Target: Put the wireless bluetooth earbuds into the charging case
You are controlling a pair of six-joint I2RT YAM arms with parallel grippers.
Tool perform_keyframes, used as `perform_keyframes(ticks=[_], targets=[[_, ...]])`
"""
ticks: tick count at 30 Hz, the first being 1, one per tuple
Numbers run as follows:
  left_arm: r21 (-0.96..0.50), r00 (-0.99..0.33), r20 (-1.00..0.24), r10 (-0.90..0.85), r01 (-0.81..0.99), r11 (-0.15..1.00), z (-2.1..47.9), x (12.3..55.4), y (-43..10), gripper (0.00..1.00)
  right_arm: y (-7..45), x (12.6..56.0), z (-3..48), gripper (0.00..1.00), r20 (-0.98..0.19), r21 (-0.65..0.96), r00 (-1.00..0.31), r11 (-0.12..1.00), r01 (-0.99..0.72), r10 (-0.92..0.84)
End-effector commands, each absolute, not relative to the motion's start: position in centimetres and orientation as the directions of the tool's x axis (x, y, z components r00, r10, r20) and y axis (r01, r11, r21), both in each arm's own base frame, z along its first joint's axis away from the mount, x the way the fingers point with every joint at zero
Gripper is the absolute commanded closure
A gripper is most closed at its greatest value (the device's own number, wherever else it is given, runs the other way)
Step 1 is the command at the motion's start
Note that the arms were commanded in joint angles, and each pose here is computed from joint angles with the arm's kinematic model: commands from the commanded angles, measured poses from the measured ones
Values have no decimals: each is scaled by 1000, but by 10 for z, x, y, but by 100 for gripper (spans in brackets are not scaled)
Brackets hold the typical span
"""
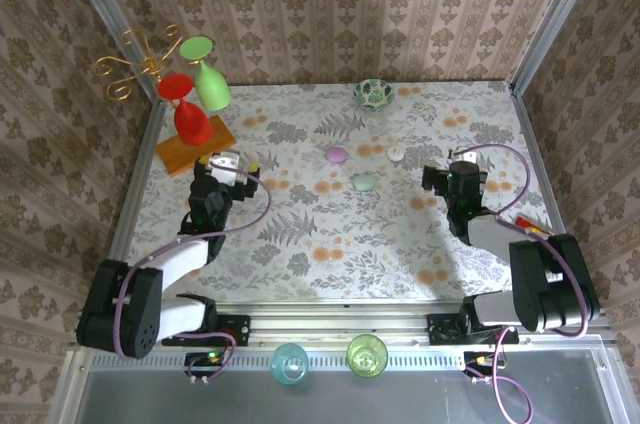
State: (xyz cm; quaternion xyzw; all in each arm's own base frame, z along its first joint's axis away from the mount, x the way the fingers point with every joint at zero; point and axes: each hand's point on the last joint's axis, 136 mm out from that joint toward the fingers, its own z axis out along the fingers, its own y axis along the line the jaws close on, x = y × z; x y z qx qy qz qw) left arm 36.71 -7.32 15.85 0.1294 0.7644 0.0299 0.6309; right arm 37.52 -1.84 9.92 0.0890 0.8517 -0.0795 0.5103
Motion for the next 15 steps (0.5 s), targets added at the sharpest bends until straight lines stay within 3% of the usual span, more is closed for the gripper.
perform_keyframes(ticks=[1,5,8,11,15], targets=[[282,-223,-926,304,123,951,126,369,-52,0,-21,393,124,0,-939,-53,-343,974,222,27],[276,-241,-925,292,100,956,121,383,-41,0,-30,399,110,0,-939,-21,-338,970,243,64],[181,-287,-939,190,55,982,112,390,-20,0,-28,399,108,0,-931,-15,-357,974,227,68],[101,-285,-953,108,39,994,102,394,-5,0,-21,399,105,0,-934,0,-352,985,171,61],[100,-286,-952,113,60,993,99,396,-6,0,-11,399,99,0,-943,10,-330,995,100,43]])
